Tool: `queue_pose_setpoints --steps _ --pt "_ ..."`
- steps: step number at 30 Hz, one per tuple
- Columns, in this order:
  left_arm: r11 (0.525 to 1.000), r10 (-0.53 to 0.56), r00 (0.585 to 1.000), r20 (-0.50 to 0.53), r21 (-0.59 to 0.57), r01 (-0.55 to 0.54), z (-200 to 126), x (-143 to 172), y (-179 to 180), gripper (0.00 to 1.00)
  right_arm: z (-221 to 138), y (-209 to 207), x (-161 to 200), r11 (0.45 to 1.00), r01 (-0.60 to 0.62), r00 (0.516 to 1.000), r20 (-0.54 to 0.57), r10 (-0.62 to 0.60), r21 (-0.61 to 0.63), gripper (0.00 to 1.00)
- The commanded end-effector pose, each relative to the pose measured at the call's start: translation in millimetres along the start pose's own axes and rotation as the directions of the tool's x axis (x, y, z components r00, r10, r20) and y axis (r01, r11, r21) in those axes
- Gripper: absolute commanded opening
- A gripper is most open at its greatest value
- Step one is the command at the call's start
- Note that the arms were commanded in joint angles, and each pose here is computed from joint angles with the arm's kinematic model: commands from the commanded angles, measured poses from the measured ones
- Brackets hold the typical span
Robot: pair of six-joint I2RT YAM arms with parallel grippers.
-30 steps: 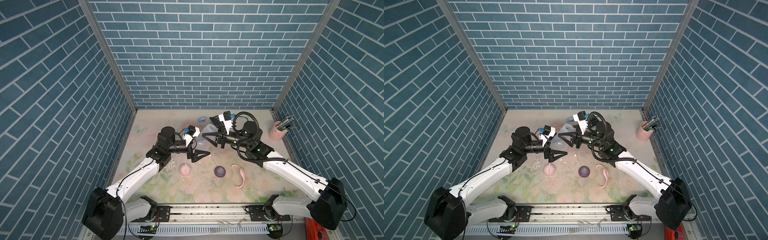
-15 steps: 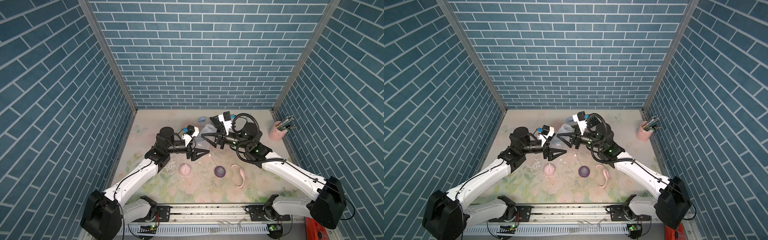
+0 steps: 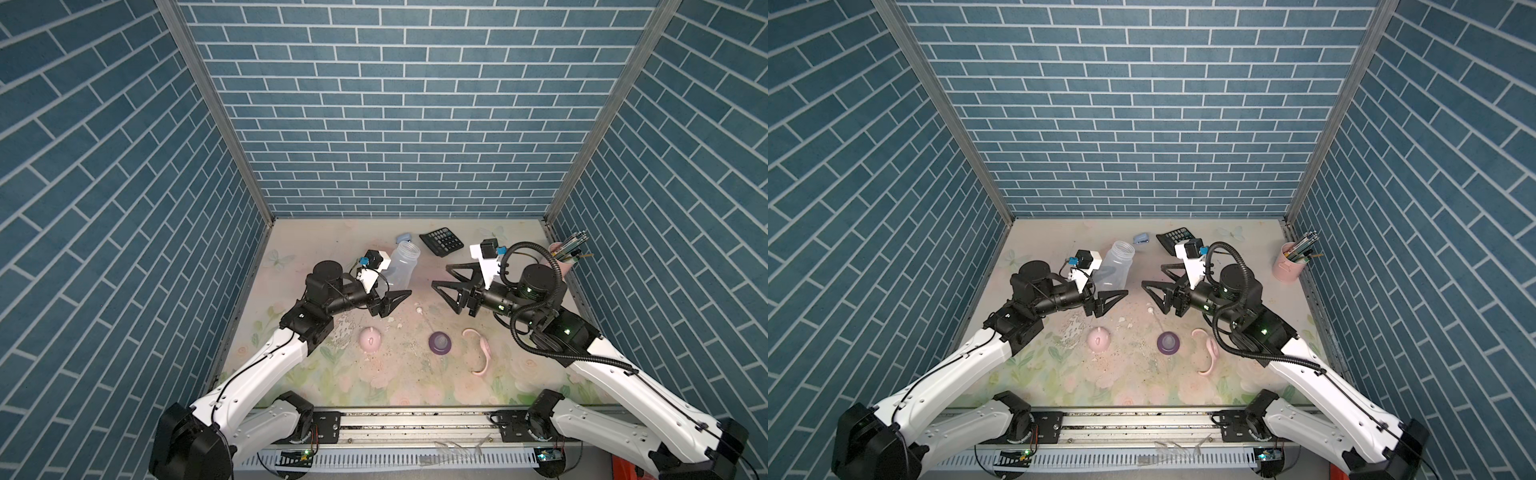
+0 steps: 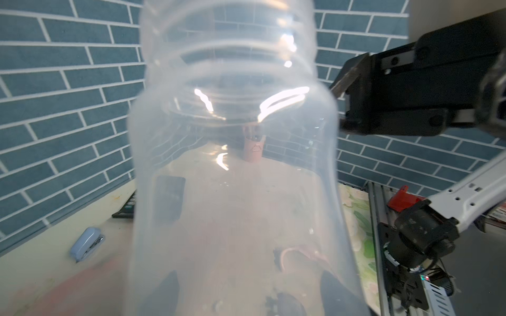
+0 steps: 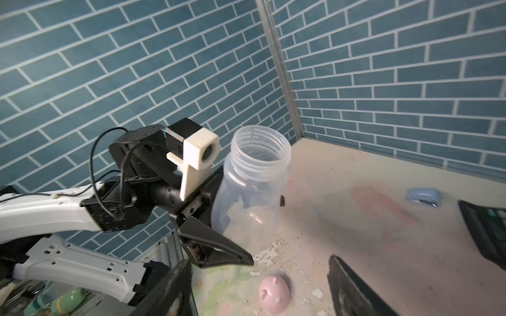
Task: Assemble the baby bottles
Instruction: Pick up the baby bottle from the center of the board, then pick up the handle at the center of the board.
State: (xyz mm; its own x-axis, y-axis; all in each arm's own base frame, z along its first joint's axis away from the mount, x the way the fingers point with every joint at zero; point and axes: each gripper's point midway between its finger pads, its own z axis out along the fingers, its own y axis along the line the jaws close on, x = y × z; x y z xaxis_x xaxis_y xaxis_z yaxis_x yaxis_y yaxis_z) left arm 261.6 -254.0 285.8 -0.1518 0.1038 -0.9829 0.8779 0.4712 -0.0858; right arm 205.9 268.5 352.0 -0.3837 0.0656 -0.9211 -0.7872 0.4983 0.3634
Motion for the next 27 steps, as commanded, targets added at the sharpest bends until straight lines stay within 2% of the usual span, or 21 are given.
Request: queue_pose_setpoints --steps 1,6,11,14,16,21,27 --pt "0.989 0.016 1.0 -0.024 -0.148 -0.02 -6 11 22 0.66 -15 -60 78 0.953 0.006 0.965 -0.253 0.074 0.303 0.74" --pt "0.967 0.045 0.998 -0.044 -0.249 -0.055 -18 20 34 0.65 -25 -70 149 0.921 0.079 0.868 -0.481 0.125 0.382 0.74" --pt "0.933 0.08 0.996 -0.038 -0.348 -0.088 -38 19 42 0.65 -28 -75 190 0.906 0.099 0.75 -0.629 0.205 0.412 0.79" --pt "0.921 0.099 0.995 -0.035 -0.376 -0.105 -47 20 42 0.65 -23 -74 211 0.909 0.084 0.69 -0.681 0.243 0.409 0.8" --pt "0.917 0.108 0.994 -0.029 -0.382 -0.111 -52 18 40 0.65 -20 -73 221 0.912 0.072 0.669 -0.698 0.257 0.404 0.81" --pt "0.911 0.116 0.993 -0.015 -0.398 -0.112 -61 15 37 0.65 -26 -82 224 0.875 0.065 0.677 -0.665 0.315 0.48 0.8" --pt "0.896 0.124 0.992 -0.001 -0.429 -0.112 -70 8 38 0.65 -65 -91 233 0.754 0.01 0.659 -0.572 0.489 0.657 0.69"
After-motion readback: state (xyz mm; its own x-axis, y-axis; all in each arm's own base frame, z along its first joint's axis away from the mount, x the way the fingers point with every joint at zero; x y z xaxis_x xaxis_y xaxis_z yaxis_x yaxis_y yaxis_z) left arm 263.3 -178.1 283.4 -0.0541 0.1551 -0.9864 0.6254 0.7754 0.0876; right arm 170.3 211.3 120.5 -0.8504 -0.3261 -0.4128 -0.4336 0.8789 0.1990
